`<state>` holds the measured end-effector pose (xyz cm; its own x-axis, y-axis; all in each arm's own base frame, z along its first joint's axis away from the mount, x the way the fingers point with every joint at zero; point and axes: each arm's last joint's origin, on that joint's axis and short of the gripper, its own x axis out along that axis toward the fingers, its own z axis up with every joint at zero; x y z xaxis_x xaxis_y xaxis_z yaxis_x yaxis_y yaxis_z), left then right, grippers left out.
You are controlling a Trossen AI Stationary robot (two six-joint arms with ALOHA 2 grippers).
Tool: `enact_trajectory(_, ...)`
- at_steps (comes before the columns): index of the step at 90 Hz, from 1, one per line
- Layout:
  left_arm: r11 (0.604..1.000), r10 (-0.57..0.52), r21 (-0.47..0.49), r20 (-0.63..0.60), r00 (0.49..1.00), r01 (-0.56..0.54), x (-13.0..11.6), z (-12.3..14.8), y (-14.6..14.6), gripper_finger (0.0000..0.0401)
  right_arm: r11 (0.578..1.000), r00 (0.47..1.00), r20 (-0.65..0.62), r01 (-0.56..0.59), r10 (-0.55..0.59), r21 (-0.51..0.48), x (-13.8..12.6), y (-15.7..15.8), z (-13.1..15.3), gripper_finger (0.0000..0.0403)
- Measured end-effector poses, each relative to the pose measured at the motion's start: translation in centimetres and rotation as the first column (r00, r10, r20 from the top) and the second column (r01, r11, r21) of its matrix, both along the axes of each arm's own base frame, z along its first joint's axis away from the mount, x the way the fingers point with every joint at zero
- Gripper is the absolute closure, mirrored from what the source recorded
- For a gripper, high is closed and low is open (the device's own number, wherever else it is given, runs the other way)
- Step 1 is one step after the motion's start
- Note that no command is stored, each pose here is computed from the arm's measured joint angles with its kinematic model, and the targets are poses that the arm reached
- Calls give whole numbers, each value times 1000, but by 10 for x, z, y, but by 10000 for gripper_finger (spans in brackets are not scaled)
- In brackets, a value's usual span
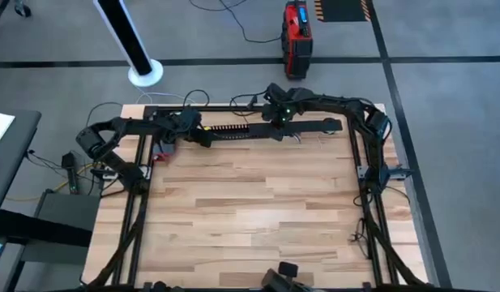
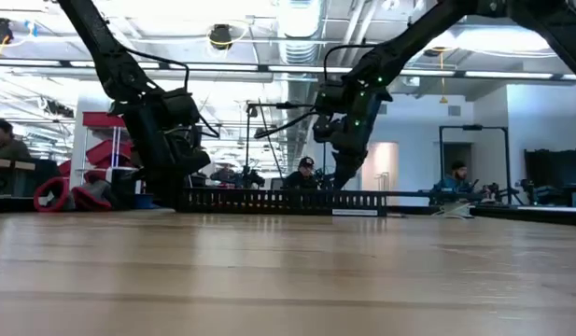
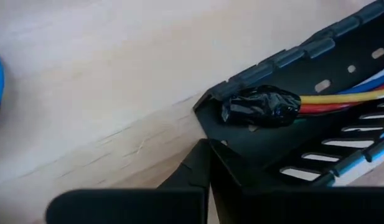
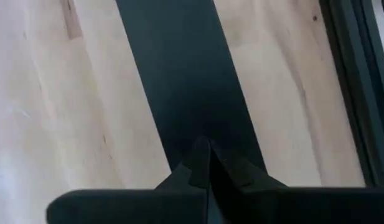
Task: Ziptie cables
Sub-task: Close the black cable duct
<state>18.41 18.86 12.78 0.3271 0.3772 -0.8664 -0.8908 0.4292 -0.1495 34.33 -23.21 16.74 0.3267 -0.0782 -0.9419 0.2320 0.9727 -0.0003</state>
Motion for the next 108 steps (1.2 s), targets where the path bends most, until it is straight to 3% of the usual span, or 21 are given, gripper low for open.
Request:
enact_trajectory(33, 999, -31, 7, -13, 999, 32, 2, -6, 2, 401, 1000, 999, 36, -11, 11, 4, 4, -1, 3, 403)
enact_trajectory(46, 999, -40, 11, -14, 999, 40, 3, -8, 3, 401, 1000, 997, 72, 7, -7, -5, 0, 0, 18, 403)
enact_trajectory(64, 998, -61, 26, -5, 998, 61, 4, -7, 4, 401, 1000, 966, 258, -29, 31, -13, 5, -1, 44, 403)
enact_trajectory(79, 997, -70, 27, -7, 998, 70, 5, -7, 4, 401, 998, 940, 335, -44, 55, -43, 12, -3, 47, 401)
enact_trajectory(90, 996, -84, 30, -11, 996, 84, 5, -7, 4, 401, 990, 906, 408, -67, 111, -121, 20, -4, 55, 380)
enact_trajectory(108, 996, -87, 27, -10, 996, 87, 5, -7, 3, 401, 985, 863, 481, -91, 153, -149, 25, -6, 60, 314)
